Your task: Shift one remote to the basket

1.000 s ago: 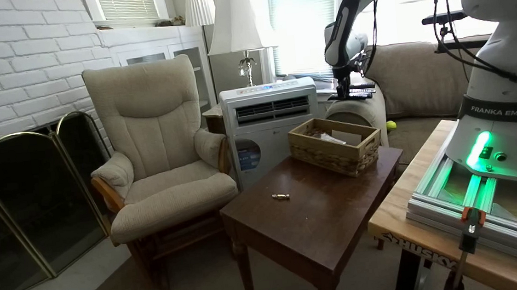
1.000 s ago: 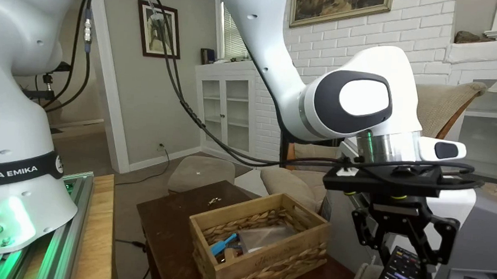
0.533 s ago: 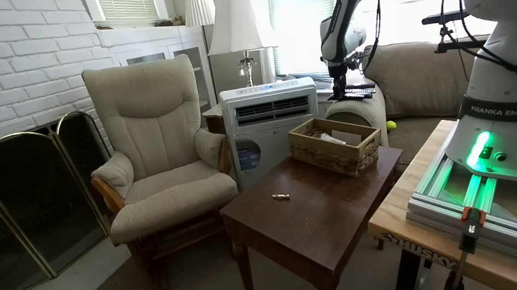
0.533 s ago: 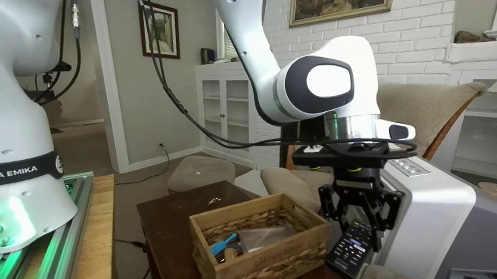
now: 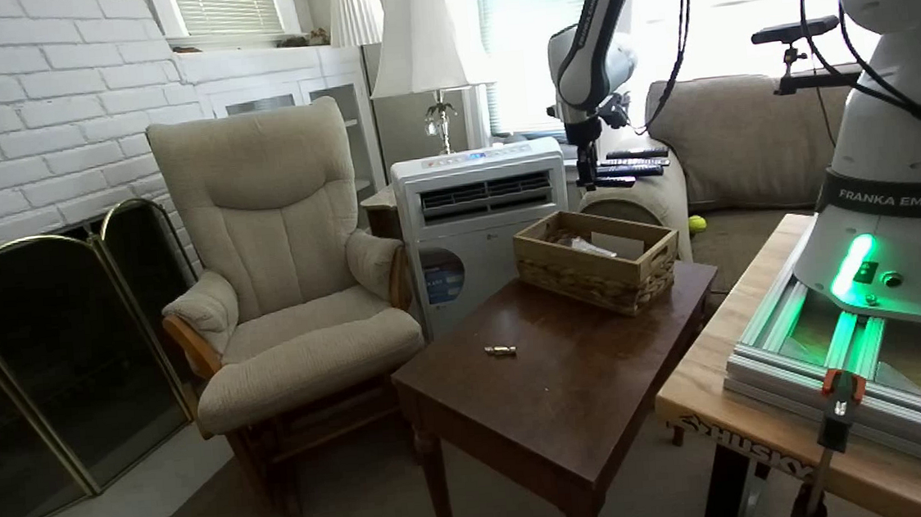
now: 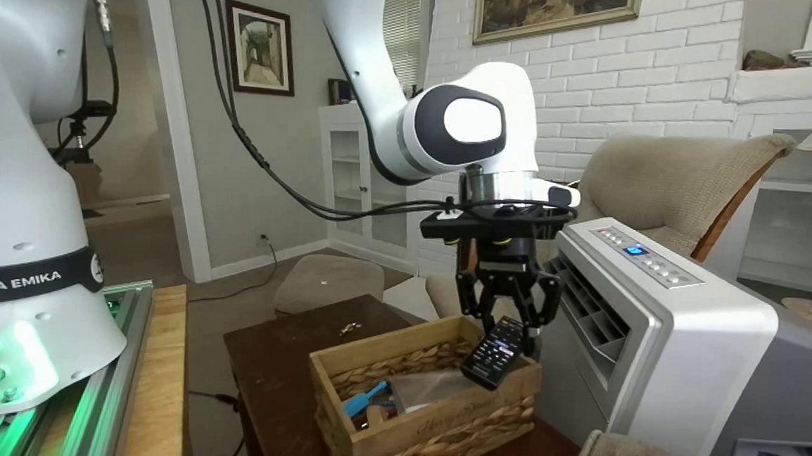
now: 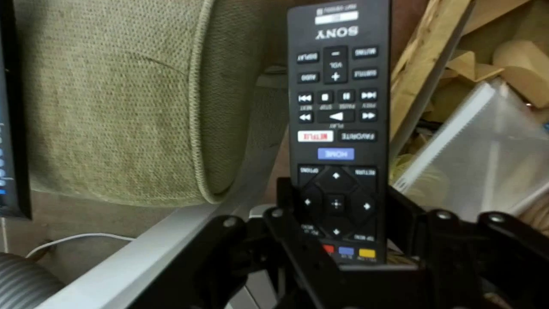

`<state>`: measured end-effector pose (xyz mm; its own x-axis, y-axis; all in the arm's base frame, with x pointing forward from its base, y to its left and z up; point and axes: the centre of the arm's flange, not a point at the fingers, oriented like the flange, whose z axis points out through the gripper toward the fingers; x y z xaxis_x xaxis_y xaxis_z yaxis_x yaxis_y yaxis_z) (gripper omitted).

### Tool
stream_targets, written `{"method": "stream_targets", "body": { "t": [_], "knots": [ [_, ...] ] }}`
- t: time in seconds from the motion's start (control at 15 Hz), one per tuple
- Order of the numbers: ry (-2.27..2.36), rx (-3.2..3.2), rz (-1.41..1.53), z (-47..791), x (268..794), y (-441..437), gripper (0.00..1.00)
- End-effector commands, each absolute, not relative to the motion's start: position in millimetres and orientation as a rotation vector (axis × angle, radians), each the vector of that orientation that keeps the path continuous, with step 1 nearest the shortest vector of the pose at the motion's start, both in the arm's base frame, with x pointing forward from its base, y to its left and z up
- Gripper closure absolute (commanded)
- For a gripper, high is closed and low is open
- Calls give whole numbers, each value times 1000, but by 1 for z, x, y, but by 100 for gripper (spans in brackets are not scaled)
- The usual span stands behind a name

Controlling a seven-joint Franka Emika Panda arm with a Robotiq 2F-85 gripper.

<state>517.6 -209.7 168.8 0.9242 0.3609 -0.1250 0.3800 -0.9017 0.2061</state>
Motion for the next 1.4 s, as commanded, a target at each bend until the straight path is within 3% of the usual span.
{"method": "stream_targets", "body": {
  "t": [0.0, 0.53, 0.6, 0.8, 0.87, 1.33],
  "knots": [
    [616, 2842, -154, 174, 497, -165, 76],
    [572, 2900, -223, 150, 503, -122, 76],
    [574, 2900, -225, 149, 503, -119, 51],
    [571, 2901, -227, 148, 503, -119, 51],
    [497, 2912, -275, 146, 508, -120, 76],
    [91, 3067, -363, 125, 511, -107, 76]
  ]
}}
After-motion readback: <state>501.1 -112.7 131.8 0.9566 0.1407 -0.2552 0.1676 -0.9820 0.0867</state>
